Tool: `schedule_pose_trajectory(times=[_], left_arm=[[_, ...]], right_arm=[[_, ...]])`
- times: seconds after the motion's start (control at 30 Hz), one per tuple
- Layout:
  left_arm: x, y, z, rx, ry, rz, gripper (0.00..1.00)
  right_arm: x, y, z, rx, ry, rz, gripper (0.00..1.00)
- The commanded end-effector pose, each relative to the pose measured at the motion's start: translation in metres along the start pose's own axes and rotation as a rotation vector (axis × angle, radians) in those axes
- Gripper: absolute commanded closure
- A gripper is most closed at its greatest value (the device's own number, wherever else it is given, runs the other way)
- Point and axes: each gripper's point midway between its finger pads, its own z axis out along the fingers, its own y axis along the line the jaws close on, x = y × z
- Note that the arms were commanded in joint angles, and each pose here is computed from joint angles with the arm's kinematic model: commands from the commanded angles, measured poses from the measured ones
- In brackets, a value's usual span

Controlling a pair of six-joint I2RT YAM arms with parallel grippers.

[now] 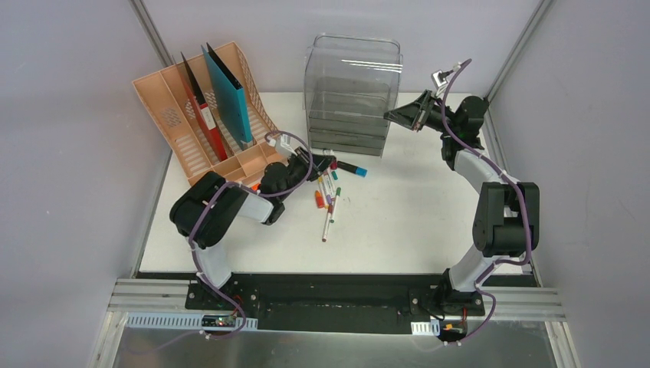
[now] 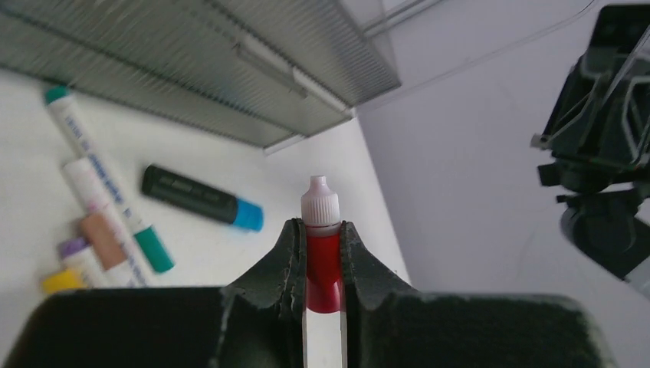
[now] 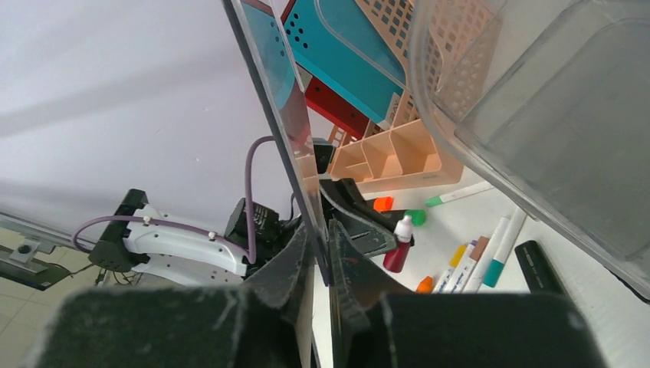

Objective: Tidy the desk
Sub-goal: Place the stationery in the drawer.

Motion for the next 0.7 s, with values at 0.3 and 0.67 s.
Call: schedule_pose_trajectory(times=[0.3,0.67], left_arm=[[-0.079,-0.060,0.075,0.225,-0.295,-0.221,1.00],[-0.122,-0.055,0.094,0.159,-0.486,-0.249,1.00]], right_arm=[[-0.015,0.021,-0.004,-0.059,-0.034,0.007,0.92],[-0.013,0.020,-0.003,-0.061,-0.029,0.006,0.92]])
